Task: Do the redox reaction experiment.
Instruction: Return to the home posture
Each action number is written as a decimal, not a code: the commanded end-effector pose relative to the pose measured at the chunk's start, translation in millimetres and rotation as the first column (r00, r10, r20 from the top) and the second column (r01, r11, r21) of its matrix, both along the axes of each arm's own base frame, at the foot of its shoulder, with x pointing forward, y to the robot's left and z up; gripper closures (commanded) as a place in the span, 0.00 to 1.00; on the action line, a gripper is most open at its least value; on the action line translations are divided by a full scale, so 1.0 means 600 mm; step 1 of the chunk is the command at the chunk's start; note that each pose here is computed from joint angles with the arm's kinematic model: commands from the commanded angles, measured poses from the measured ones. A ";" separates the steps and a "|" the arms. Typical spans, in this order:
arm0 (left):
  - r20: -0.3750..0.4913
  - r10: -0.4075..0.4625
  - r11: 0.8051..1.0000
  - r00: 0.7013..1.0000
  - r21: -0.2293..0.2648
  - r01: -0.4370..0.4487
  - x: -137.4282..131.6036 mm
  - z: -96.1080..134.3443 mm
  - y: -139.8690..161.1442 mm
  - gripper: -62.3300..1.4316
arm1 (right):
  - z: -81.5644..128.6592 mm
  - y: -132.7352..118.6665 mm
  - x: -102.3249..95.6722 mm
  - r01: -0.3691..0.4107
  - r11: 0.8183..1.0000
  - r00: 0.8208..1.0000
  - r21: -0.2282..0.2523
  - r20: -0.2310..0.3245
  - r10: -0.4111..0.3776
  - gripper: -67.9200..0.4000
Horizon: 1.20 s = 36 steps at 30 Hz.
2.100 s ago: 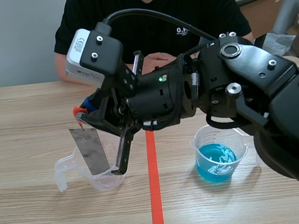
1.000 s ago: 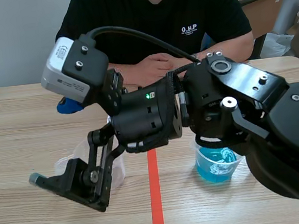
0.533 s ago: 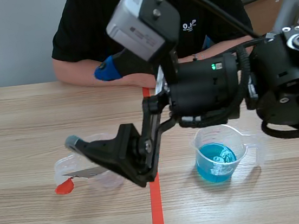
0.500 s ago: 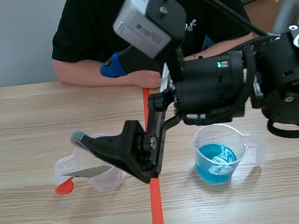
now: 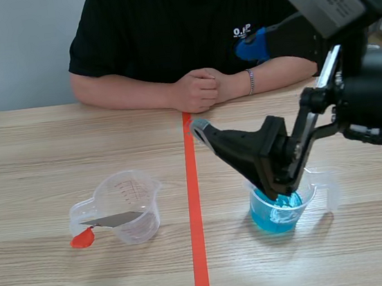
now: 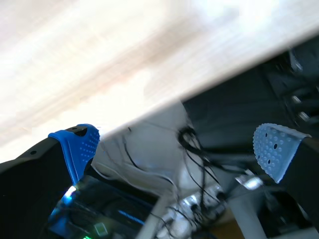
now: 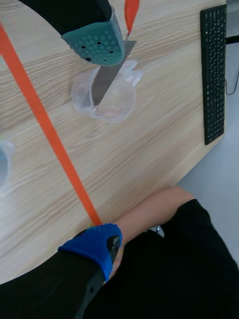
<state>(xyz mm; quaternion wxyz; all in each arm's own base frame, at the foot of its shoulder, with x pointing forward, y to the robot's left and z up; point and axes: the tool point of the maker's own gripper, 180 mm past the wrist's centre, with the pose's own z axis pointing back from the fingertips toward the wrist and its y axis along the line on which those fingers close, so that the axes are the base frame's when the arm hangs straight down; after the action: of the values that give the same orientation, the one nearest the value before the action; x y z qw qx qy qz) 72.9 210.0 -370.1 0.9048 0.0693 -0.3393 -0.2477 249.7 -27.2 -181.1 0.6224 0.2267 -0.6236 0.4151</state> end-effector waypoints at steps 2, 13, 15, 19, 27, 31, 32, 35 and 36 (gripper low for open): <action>0.065 -0.015 1.000 0.998 0.012 0.014 0.032 0.024 0.006 0.00 | 0.009 -0.010 -0.008 0.025 0.999 1.000 0.022 -0.003 -0.025 0.00; 0.231 -0.083 0.996 0.969 0.054 0.072 0.140 0.066 0.011 0.00 | -0.006 -0.090 -0.023 0.210 0.978 0.976 -0.015 -0.056 -0.210 0.00; 0.265 -0.090 0.995 0.960 0.058 0.077 0.158 0.077 0.008 0.00 | -0.009 -0.107 -0.022 0.249 0.968 0.966 -0.020 -0.063 -0.249 0.00; 0.334 -0.125 0.991 0.934 0.084 0.103 0.196 0.104 0.002 0.00 | -0.011 -0.130 -0.024 0.306 0.952 0.949 -0.025 -0.066 -0.307 0.00; 0.451 -0.155 0.988 0.879 0.073 0.137 0.237 0.168 -0.031 0.00 | -0.003 -0.142 -0.029 0.351 0.936 0.934 -0.038 -0.053 -0.353 0.00; 0.512 -0.162 0.986 0.844 0.048 0.160 0.251 0.207 -0.059 0.00 | -0.002 -0.140 -0.029 0.349 0.936 0.935 -0.038 -0.054 -0.351 0.00; 0.524 -0.163 0.985 0.836 0.043 0.166 0.253 0.216 -0.064 0.00 | -0.002 -0.140 -0.029 0.349 0.936 0.935 -0.038 -0.054 -0.351 0.00; 0.558 -0.168 0.981 0.813 0.017 0.191 0.256 0.238 -0.084 0.00 | 0.000 -0.140 -0.028 0.349 0.936 0.935 -0.039 -0.050 -0.351 0.00; 0.572 -0.169 0.979 0.803 0.006 0.202 0.256 0.245 -0.091 0.00 | -0.001 -0.141 -0.028 0.350 0.936 0.935 -0.041 -0.052 -0.351 0.00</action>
<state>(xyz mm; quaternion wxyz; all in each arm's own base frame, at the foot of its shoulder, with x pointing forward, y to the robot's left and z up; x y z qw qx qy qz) 226.3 163.1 -230.2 0.7433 0.0929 -0.5908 -0.2997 230.1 -114.6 -192.7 0.7210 0.1122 -0.6144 0.3002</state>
